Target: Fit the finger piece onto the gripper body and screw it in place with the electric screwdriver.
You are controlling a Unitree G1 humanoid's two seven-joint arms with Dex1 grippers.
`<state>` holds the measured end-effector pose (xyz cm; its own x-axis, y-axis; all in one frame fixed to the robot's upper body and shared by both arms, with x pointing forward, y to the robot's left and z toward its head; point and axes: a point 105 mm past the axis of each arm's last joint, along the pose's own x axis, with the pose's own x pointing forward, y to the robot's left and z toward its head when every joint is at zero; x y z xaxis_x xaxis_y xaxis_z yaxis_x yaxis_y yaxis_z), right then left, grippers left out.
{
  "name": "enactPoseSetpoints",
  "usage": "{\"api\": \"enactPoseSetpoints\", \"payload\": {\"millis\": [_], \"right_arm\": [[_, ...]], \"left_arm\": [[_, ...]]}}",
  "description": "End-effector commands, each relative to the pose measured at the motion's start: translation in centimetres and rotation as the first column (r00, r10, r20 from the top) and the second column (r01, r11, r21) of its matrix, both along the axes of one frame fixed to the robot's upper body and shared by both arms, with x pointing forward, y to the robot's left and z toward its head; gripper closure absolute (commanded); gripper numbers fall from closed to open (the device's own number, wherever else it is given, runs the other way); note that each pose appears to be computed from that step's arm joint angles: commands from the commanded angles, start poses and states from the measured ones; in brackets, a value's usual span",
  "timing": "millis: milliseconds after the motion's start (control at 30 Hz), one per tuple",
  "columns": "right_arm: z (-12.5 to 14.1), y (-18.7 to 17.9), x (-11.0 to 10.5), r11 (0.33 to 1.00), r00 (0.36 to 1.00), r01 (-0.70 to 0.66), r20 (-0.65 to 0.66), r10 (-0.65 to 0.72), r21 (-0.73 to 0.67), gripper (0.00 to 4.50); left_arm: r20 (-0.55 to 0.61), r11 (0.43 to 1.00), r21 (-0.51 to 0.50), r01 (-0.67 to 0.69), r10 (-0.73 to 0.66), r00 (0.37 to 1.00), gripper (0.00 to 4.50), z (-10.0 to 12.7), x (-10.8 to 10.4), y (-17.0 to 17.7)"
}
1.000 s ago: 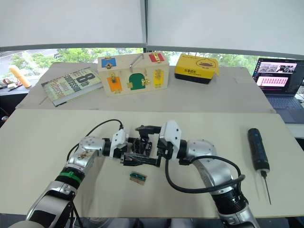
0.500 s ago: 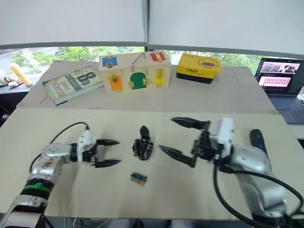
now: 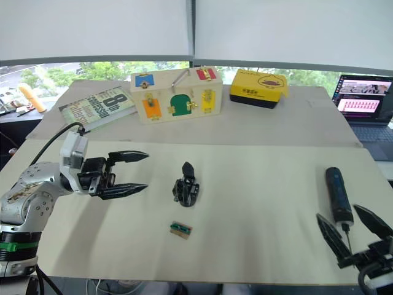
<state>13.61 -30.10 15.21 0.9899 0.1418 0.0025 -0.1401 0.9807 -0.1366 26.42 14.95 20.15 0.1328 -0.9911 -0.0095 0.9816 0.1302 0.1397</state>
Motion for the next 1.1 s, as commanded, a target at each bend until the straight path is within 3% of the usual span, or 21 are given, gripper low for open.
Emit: {"api": "enactPoseSetpoints", "payload": {"millis": [33, 133, 233, 333, 433, 600, 767, 933, 1100], "right_arm": [[-0.8, -1.1, -1.4, 0.998, 0.997, 0.066, -0.042, -0.067, -0.012, 0.00], [-1.2, -1.4, -0.8, 0.995, 0.992, 0.093, -0.086, -0.091, 0.029, 0.00], [0.5, -2.1, 2.9, 0.989, 0.990, 0.125, -0.078, -0.118, 0.083, 0.00], [-0.2, -4.4, 5.2, 0.969, 0.952, 0.233, -0.221, -0.210, 0.084, 0.00], [-0.7, -5.7, 7.5, 0.974, 0.932, 0.212, -0.318, -0.174, 0.086, 0.00], [-3.0, -8.6, 9.5, 0.964, 0.842, 0.264, -0.491, -0.223, 0.015, 0.00], [-4.5, -10.8, 10.5, 0.951, 0.764, 0.306, -0.584, -0.276, -0.049, 0.00], [-5.8, -9.2, 11.4, 0.971, 0.726, 0.233, -0.674, -0.136, 0.054, 0.00], [-5.0, -8.8, 11.9, 0.973, 0.740, 0.203, -0.668, -0.079, 0.110, 1.47]], "left_arm": [[0.069, 0.999, -0.005, 0.041, -0.041, 0.997, 0.04, 1.7, -0.6, -0.5], [0.074, 0.998, 0.013, 0.053, -0.054, 0.996, 0.04, 1.5, -0.7, -0.8], [0.065, 0.997, 0.022, 0.078, -0.079, 0.995, 0.04, 1.1, -0.9, -1.0], [0.072, 0.995, 0.021, 0.099, -0.100, 0.992, 0.04, 1.1, -1.1, -1.1], [0.075, 0.994, 0.015, 0.110, -0.110, 0.991, 0.04, 1.1, -1.1, -1.4], [0.079, 0.992, 0.017, 0.127, -0.128, 0.989, 0.04, 1.2, -1.4, -1.8], [0.114, 0.992, 0.017, 0.121, -0.122, 0.986, 0.04, 1.7, -1.7, -1.8], [0.072, 0.991, 0.039, 0.126, -0.129, 0.989, 0.04, 1.2, -2.2, -1.6], [0.044, 0.988, 0.059, 0.142, -0.145, 0.988, 0.00, 0.7, -2.7, -1.2]]}}
